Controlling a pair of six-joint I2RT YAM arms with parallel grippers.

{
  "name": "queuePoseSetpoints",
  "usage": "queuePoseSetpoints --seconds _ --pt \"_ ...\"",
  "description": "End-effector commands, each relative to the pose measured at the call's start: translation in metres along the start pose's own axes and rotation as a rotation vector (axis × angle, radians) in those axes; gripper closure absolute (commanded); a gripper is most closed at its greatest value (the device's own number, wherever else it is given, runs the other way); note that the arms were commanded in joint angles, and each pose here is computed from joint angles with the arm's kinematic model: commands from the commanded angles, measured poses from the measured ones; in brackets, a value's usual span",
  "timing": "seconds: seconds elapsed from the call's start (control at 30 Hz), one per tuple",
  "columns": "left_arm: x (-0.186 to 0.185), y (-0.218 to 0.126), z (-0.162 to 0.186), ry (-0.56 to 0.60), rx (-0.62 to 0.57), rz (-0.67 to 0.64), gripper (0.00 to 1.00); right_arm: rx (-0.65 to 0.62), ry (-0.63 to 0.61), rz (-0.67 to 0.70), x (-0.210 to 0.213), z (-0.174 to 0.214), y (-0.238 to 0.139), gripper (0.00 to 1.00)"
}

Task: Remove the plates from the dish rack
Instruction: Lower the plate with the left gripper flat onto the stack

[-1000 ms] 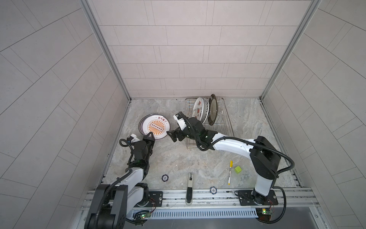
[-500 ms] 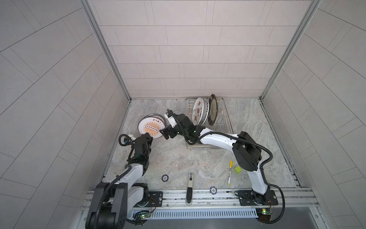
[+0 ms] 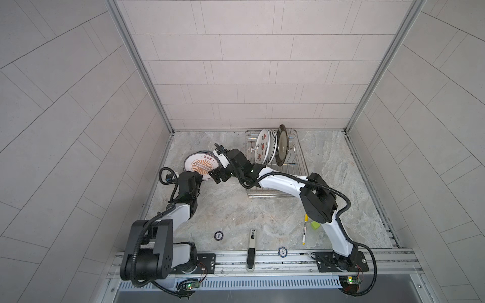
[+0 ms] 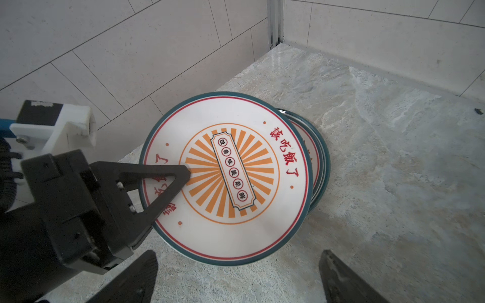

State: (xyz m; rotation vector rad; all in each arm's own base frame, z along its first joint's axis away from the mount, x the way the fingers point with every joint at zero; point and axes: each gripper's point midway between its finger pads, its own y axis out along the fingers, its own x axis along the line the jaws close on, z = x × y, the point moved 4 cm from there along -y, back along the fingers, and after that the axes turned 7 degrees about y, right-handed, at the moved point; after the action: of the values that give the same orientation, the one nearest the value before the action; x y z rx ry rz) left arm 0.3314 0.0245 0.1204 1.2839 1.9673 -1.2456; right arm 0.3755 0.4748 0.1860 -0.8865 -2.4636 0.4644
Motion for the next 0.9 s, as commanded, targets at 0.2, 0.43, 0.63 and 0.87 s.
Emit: queuePoseSetpoints --seconds 0.2,0.43,0.63,0.87 --pt "-0.007 0.026 -0.005 -0.023 -0.007 0.026 1.0 0.028 -0.004 0.021 -0.01 0.006 0.008 0.02" --pt "0.004 0.03 -0.006 -0.032 -0.024 -0.018 1.0 0.038 0.011 0.009 -0.014 0.01 0.012 0.02" --pt "0.01 0.034 -0.007 -0.034 -0.032 -0.038 1.0 0.039 0.013 0.007 -0.014 0.01 0.014 0.02" --pt "0.015 0.039 -0.006 -0.044 -0.025 -0.043 0.96 0.045 0.019 0.002 -0.015 0.012 0.016 0.02"
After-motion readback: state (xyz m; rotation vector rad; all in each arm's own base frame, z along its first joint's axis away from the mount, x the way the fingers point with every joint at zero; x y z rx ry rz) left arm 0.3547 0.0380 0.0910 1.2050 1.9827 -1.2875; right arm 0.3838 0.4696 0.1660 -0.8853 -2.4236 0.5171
